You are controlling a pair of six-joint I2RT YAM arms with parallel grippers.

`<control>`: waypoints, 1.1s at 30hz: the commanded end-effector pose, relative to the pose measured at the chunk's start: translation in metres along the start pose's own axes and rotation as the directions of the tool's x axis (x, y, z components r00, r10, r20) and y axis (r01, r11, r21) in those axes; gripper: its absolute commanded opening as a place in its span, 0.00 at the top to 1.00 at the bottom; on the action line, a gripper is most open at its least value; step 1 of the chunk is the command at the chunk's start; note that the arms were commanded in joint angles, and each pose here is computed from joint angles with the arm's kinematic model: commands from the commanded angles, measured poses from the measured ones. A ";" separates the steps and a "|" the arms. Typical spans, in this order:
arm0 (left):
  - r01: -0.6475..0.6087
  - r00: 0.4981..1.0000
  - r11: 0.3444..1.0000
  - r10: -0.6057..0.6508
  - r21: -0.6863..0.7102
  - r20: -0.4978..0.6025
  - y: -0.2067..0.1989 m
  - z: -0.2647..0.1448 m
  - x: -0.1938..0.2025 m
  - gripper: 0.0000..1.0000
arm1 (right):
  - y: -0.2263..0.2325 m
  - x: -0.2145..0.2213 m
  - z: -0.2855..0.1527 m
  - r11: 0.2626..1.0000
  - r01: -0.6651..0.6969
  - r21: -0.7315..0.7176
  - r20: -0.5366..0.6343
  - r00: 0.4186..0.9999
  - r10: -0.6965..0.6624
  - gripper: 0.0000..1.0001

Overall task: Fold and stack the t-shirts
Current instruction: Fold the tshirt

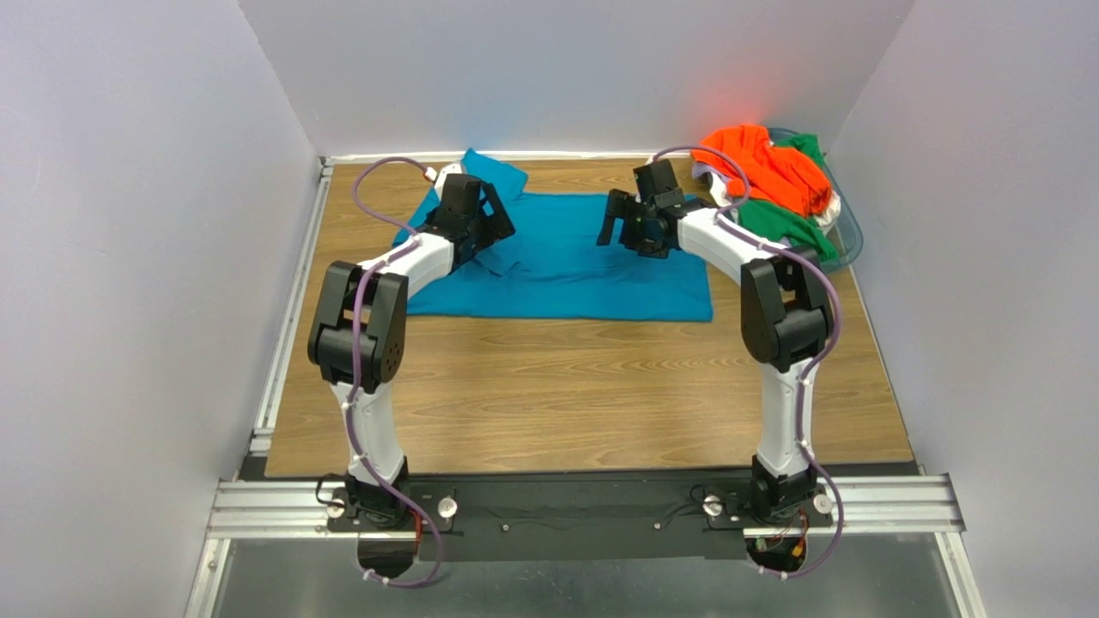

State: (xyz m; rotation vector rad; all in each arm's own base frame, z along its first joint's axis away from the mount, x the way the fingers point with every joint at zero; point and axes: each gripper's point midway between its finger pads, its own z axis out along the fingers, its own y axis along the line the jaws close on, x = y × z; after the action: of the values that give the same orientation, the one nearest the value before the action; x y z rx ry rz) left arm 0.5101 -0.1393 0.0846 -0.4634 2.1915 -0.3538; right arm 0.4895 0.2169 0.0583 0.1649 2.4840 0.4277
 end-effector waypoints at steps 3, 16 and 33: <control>0.009 1.000 0.999 -0.008 0.031 -0.013 -0.004 0.004 0.001 0.02 | -0.017 -0.011 -0.034 0.997 -0.021 0.072 0.079 0.997 0.015 0.00; 0.054 0.998 0.998 -0.054 -0.017 0.017 0.015 -0.030 0.005 0.02 | -0.050 0.065 -0.114 0.998 0.003 0.064 0.028 1.000 -0.005 0.00; 0.074 0.997 0.997 -0.075 -0.038 -0.028 0.016 0.001 0.018 0.46 | -0.078 0.088 -0.189 0.991 -0.019 0.133 0.101 0.995 0.005 0.00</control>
State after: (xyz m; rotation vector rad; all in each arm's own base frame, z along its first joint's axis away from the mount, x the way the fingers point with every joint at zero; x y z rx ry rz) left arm 0.4843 -0.1331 0.0608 -0.5522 2.2419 -0.3576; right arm 0.3199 0.1274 0.1414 0.2119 2.3638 0.3352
